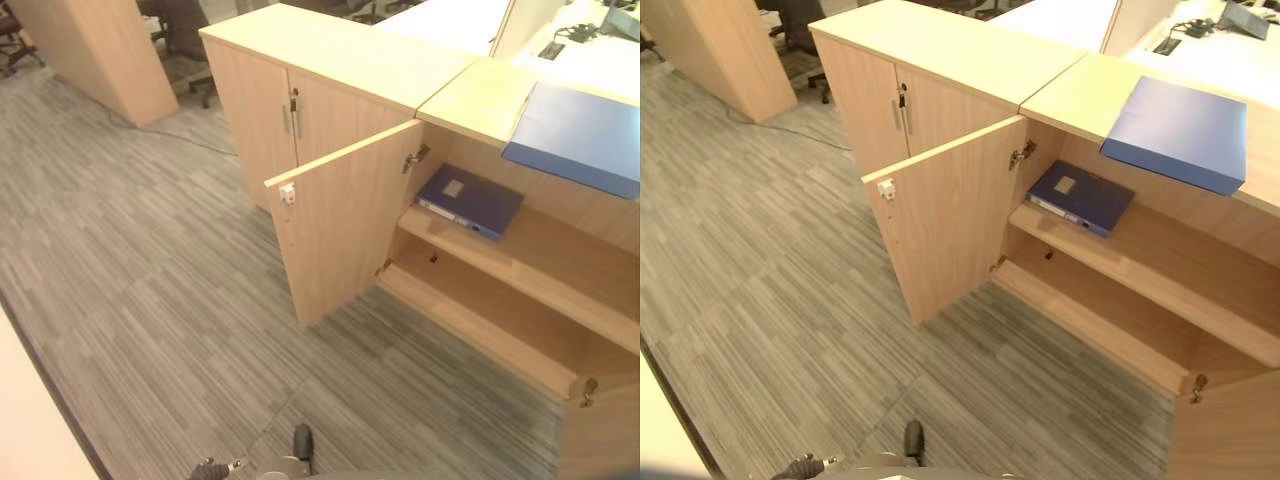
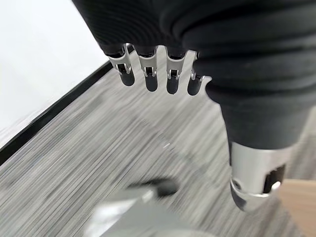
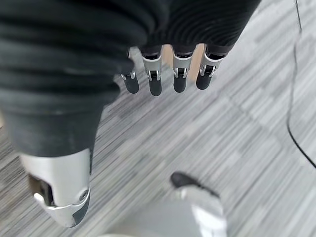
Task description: Put the empty folder in the office cabinet
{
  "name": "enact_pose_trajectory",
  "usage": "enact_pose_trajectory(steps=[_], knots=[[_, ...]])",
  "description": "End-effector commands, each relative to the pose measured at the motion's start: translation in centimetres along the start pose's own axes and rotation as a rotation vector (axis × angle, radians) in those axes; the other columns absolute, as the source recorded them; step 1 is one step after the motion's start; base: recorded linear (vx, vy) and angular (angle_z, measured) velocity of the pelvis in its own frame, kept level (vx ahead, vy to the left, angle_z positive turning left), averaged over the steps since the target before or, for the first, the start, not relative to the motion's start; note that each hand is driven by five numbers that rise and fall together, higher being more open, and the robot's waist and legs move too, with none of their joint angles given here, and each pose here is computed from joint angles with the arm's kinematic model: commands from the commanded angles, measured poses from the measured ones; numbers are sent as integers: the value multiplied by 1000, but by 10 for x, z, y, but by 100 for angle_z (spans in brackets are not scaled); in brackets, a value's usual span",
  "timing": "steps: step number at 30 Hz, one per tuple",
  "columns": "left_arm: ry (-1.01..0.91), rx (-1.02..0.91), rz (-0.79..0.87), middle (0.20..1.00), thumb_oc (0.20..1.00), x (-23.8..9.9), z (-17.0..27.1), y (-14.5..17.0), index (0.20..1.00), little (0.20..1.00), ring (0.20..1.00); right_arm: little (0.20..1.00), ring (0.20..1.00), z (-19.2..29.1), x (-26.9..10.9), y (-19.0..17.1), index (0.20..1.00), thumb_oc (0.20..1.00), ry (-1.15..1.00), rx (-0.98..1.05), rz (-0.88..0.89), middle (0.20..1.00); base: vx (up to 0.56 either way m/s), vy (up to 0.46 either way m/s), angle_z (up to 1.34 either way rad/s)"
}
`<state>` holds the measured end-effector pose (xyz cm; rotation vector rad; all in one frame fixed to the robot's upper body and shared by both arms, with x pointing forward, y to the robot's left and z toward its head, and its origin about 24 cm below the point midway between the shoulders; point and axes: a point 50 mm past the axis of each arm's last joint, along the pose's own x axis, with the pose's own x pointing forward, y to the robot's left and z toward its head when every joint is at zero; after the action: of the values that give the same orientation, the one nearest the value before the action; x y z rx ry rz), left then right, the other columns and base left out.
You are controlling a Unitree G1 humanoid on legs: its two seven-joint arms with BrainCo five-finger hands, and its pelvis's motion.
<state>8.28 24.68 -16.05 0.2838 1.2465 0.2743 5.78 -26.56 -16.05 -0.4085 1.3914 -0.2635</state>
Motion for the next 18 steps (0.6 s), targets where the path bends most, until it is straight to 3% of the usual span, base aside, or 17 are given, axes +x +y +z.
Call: enact_pose_trajectory(steps=[1,7,18], knots=[[6,32,-6,1000,1000,-1,-7,2,1000,1000,1000,1000,1000,18,2,-15,1000,1000,-32,1,-45,1000,108,237,-28],[-2,50,0,1000,1000,0,-2,3,1000,1000,1000,1000,1000,39,1,-11,1000,1000,-91,-17,-44,1000,89,113,-31],[38,56,-5,1000,1000,-2,-16,1,1000,1000,1000,1000,1000,35,-2,7,1000,1000,-113,-55,-13,1000,65,-98,-43]])
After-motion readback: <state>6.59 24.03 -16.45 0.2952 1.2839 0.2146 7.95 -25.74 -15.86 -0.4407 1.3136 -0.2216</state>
